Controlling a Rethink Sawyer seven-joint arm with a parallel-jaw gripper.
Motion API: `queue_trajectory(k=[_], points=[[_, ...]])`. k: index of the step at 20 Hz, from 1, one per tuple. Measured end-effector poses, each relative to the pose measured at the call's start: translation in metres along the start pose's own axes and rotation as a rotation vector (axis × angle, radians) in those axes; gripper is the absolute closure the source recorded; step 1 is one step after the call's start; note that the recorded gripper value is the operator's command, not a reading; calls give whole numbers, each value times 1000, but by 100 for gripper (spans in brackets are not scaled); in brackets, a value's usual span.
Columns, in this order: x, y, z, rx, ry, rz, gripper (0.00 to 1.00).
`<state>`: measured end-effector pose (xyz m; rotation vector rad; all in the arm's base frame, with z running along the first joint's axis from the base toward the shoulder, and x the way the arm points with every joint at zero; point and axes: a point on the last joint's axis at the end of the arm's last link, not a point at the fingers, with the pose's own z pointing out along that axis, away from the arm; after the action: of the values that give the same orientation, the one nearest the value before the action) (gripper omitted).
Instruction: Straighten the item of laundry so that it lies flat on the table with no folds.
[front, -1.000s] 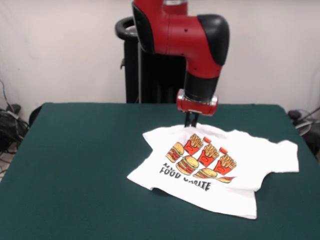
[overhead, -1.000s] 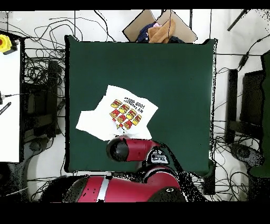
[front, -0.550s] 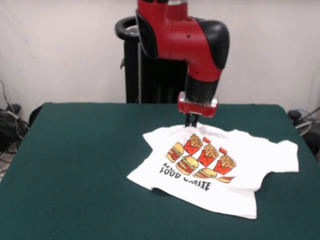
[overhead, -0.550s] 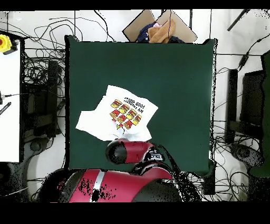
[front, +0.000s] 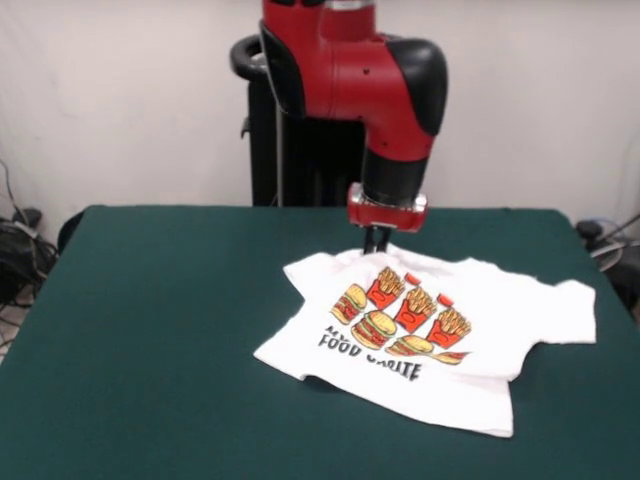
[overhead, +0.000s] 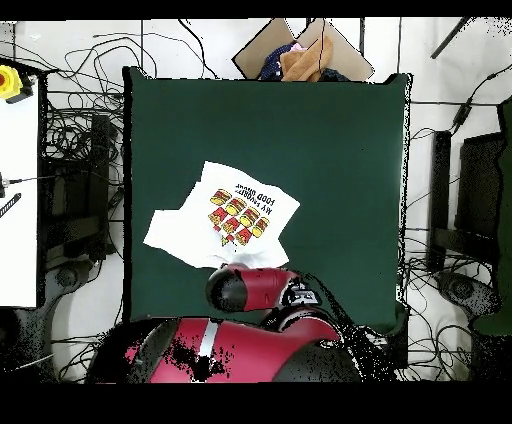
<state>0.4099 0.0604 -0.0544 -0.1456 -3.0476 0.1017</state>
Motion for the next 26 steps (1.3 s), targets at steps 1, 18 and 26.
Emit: queue_trajectory(k=[1, 18, 26], points=[[1, -3, 0, 0, 0, -4, 100], [52, -75, 17, 10, 264, 54, 100], [56, -76, 18, 7, 273, 35, 100]])
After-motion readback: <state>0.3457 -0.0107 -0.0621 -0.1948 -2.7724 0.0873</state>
